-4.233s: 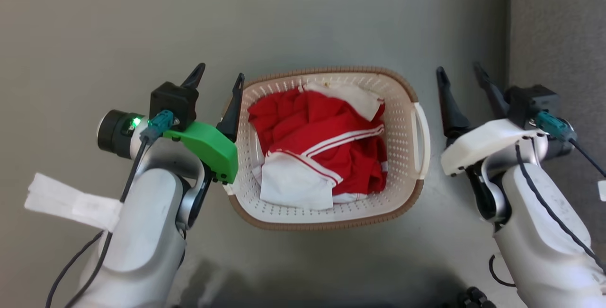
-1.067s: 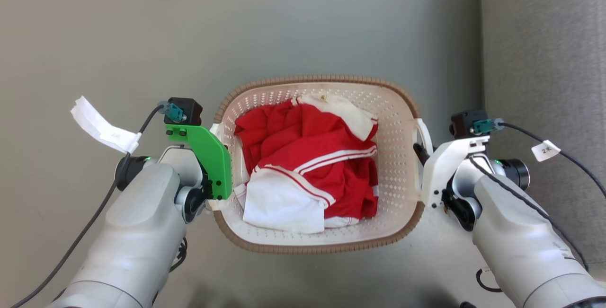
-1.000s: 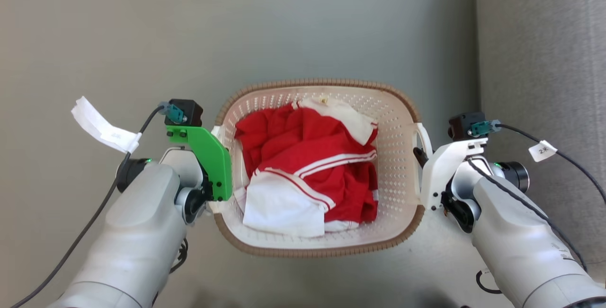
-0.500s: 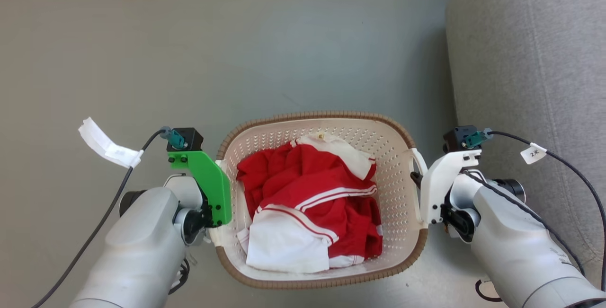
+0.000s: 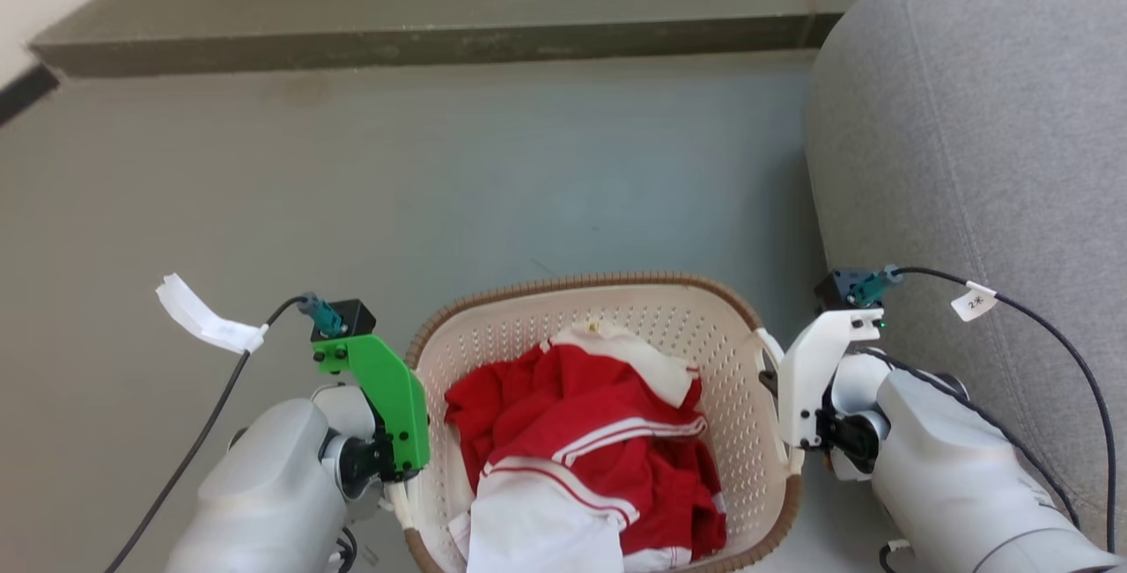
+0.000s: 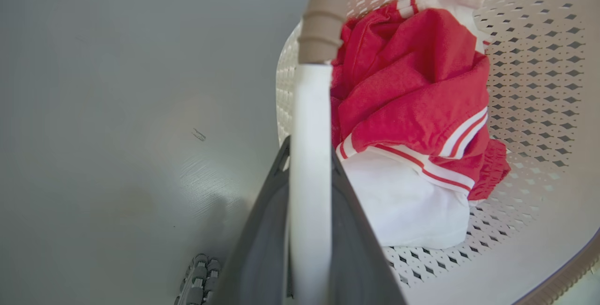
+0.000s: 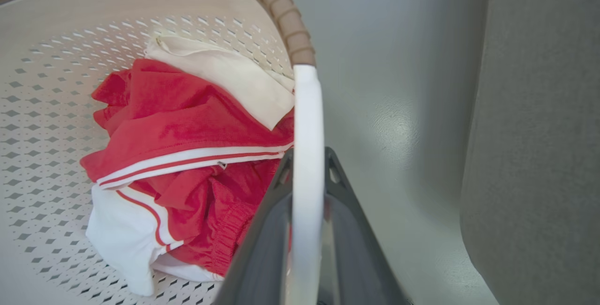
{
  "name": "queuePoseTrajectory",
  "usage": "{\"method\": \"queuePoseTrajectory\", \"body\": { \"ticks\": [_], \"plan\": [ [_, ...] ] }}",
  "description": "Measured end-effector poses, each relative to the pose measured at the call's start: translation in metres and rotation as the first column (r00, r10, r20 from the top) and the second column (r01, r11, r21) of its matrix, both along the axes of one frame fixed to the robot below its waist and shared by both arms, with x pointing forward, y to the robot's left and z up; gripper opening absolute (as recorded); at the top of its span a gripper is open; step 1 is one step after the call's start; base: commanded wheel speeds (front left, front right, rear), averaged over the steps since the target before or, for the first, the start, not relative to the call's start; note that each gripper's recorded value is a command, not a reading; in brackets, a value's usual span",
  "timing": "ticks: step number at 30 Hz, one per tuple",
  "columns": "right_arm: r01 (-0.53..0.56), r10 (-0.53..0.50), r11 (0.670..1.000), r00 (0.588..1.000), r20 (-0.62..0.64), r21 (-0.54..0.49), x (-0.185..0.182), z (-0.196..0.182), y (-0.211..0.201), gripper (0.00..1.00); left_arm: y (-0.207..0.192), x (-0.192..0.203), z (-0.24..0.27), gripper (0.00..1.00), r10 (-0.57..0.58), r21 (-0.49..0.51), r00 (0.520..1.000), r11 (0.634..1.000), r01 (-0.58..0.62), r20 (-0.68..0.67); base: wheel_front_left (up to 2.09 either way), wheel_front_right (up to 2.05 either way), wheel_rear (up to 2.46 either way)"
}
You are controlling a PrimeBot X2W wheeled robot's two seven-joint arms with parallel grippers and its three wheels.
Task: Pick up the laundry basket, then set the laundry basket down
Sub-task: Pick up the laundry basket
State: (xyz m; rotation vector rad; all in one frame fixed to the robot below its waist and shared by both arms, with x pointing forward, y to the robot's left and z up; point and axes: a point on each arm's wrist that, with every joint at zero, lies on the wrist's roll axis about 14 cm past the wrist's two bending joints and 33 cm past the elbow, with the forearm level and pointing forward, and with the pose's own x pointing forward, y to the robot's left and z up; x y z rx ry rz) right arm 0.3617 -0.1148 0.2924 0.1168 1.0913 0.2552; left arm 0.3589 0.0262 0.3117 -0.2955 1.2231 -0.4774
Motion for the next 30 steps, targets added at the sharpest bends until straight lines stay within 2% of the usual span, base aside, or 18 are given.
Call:
{"method": "queuePoseTrajectory", "body": {
  "ticks": [15,30],
  "plan": [
    [-0.02,0.021,0.999,0.999,-0.029,0.03,-0.032,0.025,0.01,0.0,0.01,-0.032,0.023,0.0,0.032,0.001,0.999,0.999,-0.032,-0.028,0.0,0.0,0.0],
    [-0.022,0.022,0.998,1.0,-0.003,0.053,-0.042,0.049,0.014,0.0,0.015,-0.047,0.039,0.0,0.063,-0.01,0.998,0.998,-0.063,-0.024,0.0,0.0,0.0]
  ]
}}
